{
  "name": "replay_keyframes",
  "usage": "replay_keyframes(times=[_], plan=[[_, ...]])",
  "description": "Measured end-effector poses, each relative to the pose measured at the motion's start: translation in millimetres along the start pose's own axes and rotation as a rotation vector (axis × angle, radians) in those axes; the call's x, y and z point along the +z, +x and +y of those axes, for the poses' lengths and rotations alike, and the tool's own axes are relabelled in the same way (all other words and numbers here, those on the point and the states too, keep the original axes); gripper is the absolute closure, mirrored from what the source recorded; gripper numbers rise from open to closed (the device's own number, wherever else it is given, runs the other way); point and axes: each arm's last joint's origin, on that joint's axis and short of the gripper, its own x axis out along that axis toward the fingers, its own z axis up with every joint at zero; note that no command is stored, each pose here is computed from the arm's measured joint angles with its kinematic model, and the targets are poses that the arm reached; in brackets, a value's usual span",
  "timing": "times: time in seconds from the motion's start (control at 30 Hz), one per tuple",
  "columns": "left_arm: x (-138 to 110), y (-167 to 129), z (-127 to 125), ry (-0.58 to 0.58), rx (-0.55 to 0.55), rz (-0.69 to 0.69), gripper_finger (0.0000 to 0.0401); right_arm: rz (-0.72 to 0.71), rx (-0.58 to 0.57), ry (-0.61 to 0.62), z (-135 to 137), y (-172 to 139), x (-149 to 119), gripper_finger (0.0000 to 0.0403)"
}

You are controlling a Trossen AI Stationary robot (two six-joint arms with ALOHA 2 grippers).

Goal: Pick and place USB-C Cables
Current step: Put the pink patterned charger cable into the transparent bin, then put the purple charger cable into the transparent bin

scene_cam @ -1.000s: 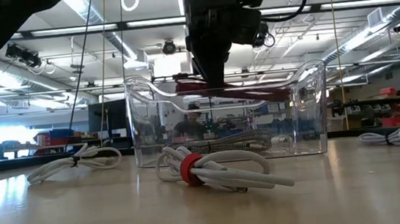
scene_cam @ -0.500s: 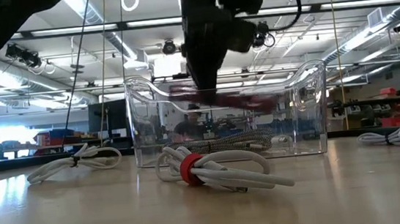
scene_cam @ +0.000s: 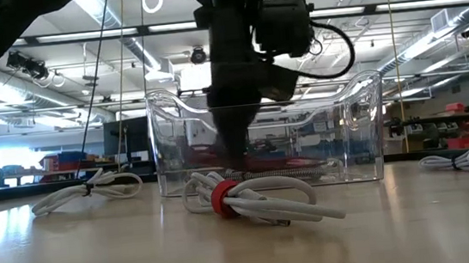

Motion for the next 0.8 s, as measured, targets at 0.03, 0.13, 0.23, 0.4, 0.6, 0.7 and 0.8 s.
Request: replay_keyframes(times=[0.03,0.13,0.23,0.4,0.6,0.7,0.8], plan=[[1.8,0.0,-0.1,0.002,-0.002,-0.018,0.0382,0.0,0.0,0.0,0.0,0.0,0.0,0.0234],[5.5,-0.3,-0.2,0.01,-0.004,-0.056,0.0382,-0.001,-0.001,0.014,0.0,0.0,0.1,0.0234],[6.5,-0.7,-0.4,0.03,-0.004,-0.066,0.0382,-0.002,-0.003,0.018,0.0,0.0,0.1,0.0234],[6.4,-0.8,-0.4,0.031,-0.004,-0.065,0.0378,-0.002,-0.004,0.018,-0.1,0.0,0.1,0.0234],[5.7,-0.8,-0.5,0.04,-0.004,-0.057,0.0299,-0.003,-0.005,0.023,-0.1,0.0,0.2,0.0234],[5.7,-0.8,-0.3,0.041,-0.003,-0.057,0.0273,-0.003,-0.005,0.024,-0.1,0.0,0.2,0.0234],[5.6,-0.9,-0.2,0.031,-0.003,-0.057,0.0257,-0.003,-0.005,0.026,-0.1,0.0,0.1,0.0234]])
